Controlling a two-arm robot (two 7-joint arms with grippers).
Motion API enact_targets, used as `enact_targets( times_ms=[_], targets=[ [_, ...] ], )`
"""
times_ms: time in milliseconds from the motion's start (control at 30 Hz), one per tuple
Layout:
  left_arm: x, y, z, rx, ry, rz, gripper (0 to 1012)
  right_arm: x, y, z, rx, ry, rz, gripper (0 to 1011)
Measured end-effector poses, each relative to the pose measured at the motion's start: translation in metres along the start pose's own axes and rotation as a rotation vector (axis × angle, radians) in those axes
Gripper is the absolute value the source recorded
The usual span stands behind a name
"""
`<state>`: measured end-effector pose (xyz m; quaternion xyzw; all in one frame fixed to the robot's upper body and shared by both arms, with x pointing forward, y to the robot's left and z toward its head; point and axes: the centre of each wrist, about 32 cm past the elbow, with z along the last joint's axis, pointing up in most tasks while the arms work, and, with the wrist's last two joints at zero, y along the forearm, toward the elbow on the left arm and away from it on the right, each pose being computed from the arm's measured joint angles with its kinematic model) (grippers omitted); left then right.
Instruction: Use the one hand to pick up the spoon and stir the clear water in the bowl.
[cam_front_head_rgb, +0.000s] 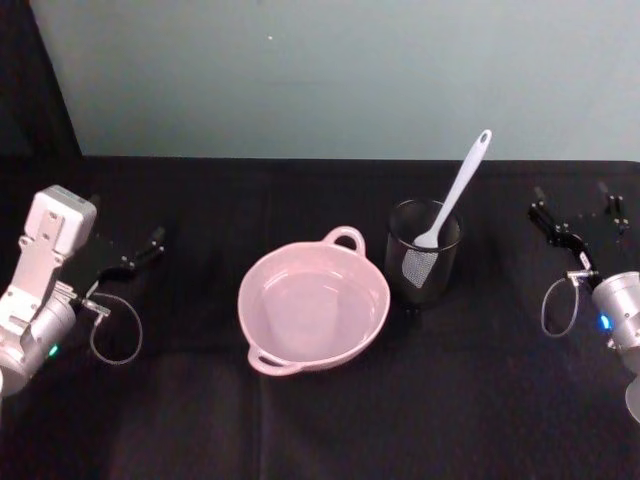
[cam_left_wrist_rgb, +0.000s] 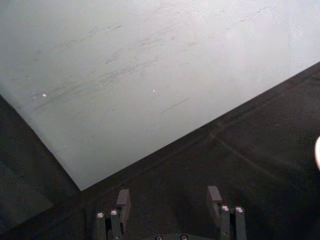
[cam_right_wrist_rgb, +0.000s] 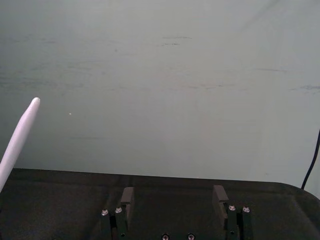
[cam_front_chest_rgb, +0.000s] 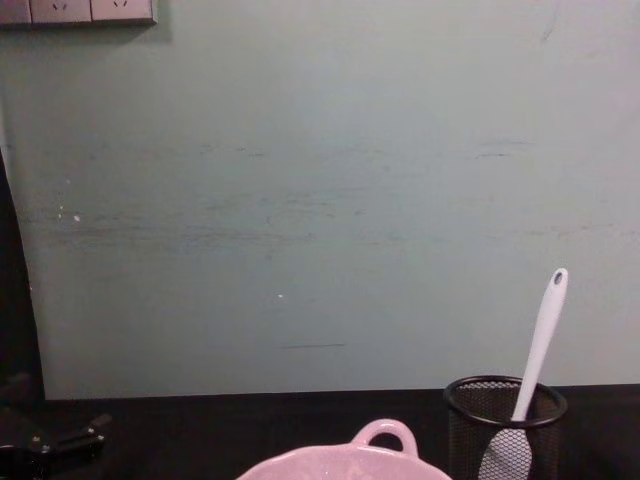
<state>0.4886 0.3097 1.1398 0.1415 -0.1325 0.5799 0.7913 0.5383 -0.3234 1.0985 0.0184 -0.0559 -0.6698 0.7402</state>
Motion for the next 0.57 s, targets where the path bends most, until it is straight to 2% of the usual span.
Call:
enact_targets(
  times_ms=[567],
  targets=[
    [0.0000,0.0000,0.0000,0.000,0.000,0.000,1011,-0.0001,-0.0005,0.0001,0.000,-0.001,0.003,1003]
  ],
)
